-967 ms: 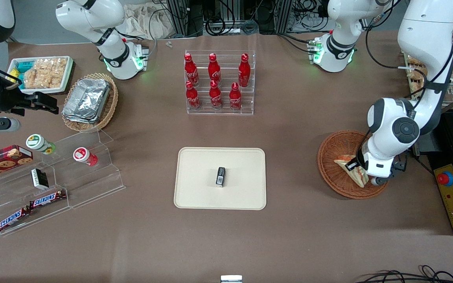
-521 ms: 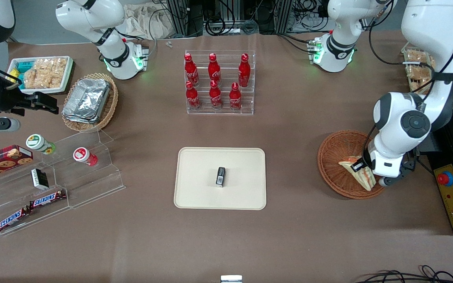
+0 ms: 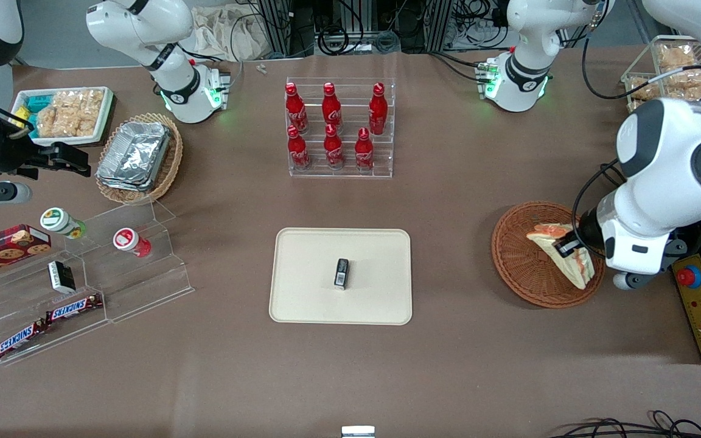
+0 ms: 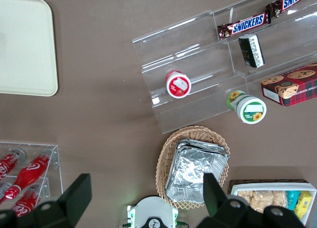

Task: Place sandwich from basket to tray
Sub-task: 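Carry the sandwich over to the cream tray and lower it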

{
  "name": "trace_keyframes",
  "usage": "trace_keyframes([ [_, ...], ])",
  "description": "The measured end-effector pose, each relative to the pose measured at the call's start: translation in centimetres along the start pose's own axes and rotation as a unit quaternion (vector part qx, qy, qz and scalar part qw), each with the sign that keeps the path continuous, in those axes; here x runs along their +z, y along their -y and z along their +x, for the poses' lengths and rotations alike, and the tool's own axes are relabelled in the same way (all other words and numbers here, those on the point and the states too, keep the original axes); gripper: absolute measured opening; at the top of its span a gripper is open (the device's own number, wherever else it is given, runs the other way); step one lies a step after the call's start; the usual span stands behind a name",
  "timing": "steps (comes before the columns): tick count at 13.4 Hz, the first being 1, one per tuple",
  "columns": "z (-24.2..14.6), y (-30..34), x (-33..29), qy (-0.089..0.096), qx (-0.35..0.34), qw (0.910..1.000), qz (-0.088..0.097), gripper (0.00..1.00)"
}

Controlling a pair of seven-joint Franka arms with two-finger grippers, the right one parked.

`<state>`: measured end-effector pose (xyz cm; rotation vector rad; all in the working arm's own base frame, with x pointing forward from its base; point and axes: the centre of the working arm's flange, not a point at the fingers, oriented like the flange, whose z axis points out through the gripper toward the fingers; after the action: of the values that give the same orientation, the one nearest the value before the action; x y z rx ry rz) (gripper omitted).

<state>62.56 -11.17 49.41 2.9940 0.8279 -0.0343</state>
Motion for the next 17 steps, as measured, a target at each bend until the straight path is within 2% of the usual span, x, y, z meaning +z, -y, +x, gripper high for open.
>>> trace_keyframes([
  [4, -4.7, -5.4, -0.5, 0.015, 0.059, 0.9980, -0.016, 0.17],
  [5, -6.1, -7.0, 0.1, 0.021, 0.079, 0.9965, -0.017, 0.17],
  [8, -9.3, -12.0, 2.5, 0.021, 0.151, 0.9882, -0.010, 0.17],
  [11, -9.8, -16.0, 7.6, 0.041, 0.197, 0.9792, -0.027, 0.17],
  [12, -10.2, -17.1, 9.9, 0.045, 0.213, 0.9757, -0.026, 0.17],
  [15, -12.7, -20.1, 17.1, 0.048, 0.260, 0.9645, -0.004, 0.17],
  [17, -13.9, -21.6, 20.3, 0.045, 0.271, 0.9613, -0.017, 0.17],
])
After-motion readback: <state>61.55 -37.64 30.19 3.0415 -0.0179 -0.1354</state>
